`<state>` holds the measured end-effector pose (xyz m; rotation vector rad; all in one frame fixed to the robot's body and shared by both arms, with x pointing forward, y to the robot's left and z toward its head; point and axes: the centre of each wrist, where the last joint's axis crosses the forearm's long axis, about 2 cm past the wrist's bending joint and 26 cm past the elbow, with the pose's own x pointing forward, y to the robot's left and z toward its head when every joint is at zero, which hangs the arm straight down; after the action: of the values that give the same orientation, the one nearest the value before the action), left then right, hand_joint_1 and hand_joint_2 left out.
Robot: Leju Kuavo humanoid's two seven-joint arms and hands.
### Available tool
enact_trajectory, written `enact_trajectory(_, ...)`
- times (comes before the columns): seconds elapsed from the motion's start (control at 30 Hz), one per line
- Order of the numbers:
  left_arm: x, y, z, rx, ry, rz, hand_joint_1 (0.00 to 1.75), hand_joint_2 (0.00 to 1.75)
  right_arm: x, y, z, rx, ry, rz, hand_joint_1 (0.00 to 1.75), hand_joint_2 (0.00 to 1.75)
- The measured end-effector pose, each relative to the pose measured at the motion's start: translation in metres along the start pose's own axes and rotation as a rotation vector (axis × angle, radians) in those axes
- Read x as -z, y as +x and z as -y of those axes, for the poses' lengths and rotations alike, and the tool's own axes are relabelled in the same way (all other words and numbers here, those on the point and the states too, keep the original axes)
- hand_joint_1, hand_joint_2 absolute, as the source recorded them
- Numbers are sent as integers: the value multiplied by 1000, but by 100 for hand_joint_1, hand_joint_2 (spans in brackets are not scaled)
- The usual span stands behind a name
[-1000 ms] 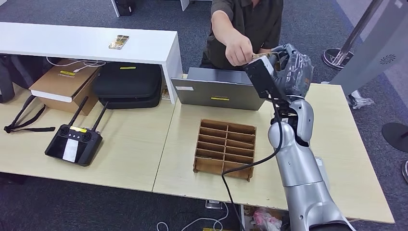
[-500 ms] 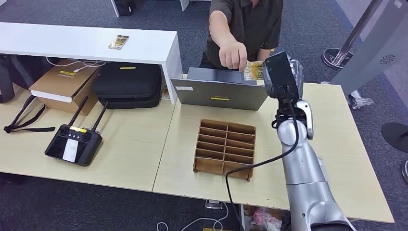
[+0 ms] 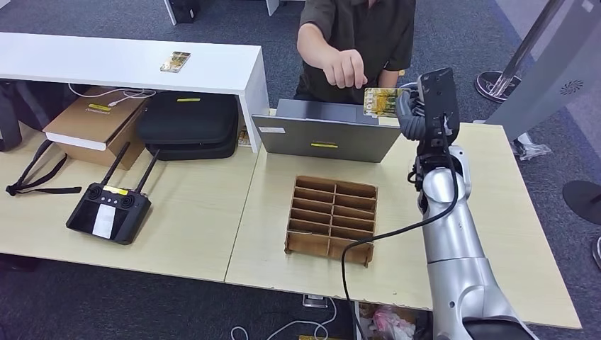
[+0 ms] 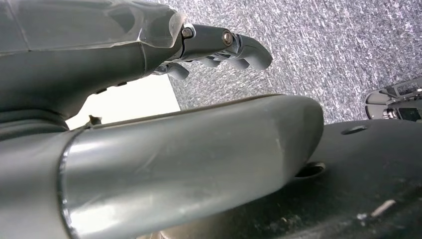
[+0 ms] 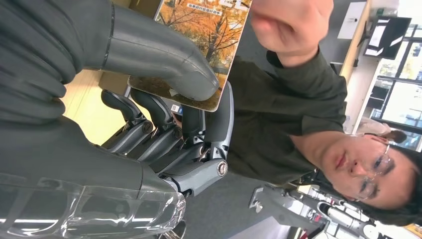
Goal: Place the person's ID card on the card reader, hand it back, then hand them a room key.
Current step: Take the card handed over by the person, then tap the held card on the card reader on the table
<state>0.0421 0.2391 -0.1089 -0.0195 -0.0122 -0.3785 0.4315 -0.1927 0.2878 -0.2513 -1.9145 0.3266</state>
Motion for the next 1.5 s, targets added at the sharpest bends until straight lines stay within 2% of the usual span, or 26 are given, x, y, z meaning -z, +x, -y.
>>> enact_trajectory(0.4,0,0,2,-14,4,0,0,0,0,-6,7,-27,-31,-11,175,175)
enact_trajectory(1.1,0,-1,4,-19,25,6,0,0,-2,-25,53,-201,-151,-16,175,175)
enact_trajectory(1.5,0,-2,4,-62,34,3,0,0,-12,-40,65,-220,-165,-40,175,175)
